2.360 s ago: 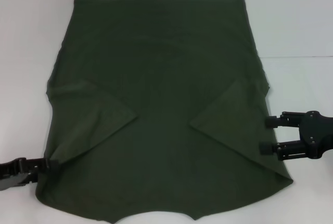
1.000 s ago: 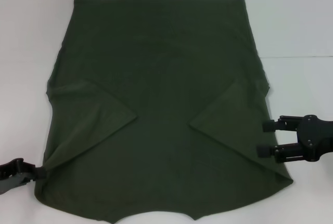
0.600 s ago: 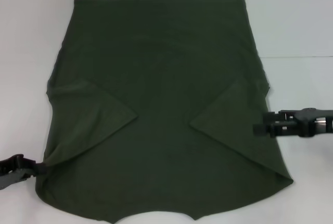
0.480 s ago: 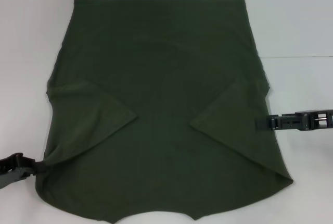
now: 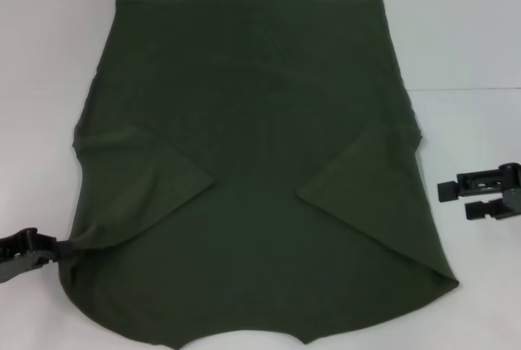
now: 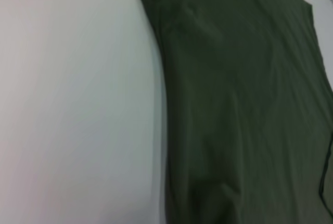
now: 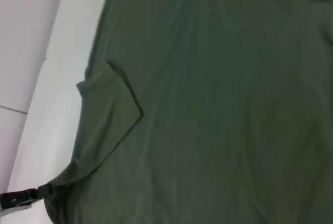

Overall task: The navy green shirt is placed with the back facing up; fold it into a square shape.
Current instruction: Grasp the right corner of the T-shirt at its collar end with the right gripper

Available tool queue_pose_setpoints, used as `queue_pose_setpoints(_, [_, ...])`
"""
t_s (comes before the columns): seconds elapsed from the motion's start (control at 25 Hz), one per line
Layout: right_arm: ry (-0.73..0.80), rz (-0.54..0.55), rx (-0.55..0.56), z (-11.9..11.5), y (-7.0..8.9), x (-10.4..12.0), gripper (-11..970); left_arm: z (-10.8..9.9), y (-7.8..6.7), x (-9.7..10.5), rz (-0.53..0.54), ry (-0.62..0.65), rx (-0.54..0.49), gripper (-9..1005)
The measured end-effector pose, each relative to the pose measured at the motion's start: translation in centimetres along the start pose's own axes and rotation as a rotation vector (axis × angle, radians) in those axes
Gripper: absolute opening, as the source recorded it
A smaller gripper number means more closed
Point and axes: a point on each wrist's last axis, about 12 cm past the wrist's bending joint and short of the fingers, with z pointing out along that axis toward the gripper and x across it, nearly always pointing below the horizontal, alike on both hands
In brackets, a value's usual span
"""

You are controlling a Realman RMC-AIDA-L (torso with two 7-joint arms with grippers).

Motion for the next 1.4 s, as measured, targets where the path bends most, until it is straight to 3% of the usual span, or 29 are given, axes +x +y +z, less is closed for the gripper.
queue_pose_setpoints(0.4, [0.037, 0.209, 0.0, 0.3, -2.7, 3.3, 884, 0.3, -0.4, -0.5, 0.031, -0.015, 0.015, 27])
queue_pose_setpoints(0.72, [0.043, 0.25, 0.053, 1.3, -3.6, 4.0, 880, 0.6, -0.6, -0.5, 0.045, -0.025, 0.017, 28])
queue_pose_setpoints(1.4, [0.047, 0.243, 0.082, 3.2, -3.4, 4.0, 874, 0.8, -0.6, -0.4, 0.05, -0.026, 0.025, 28])
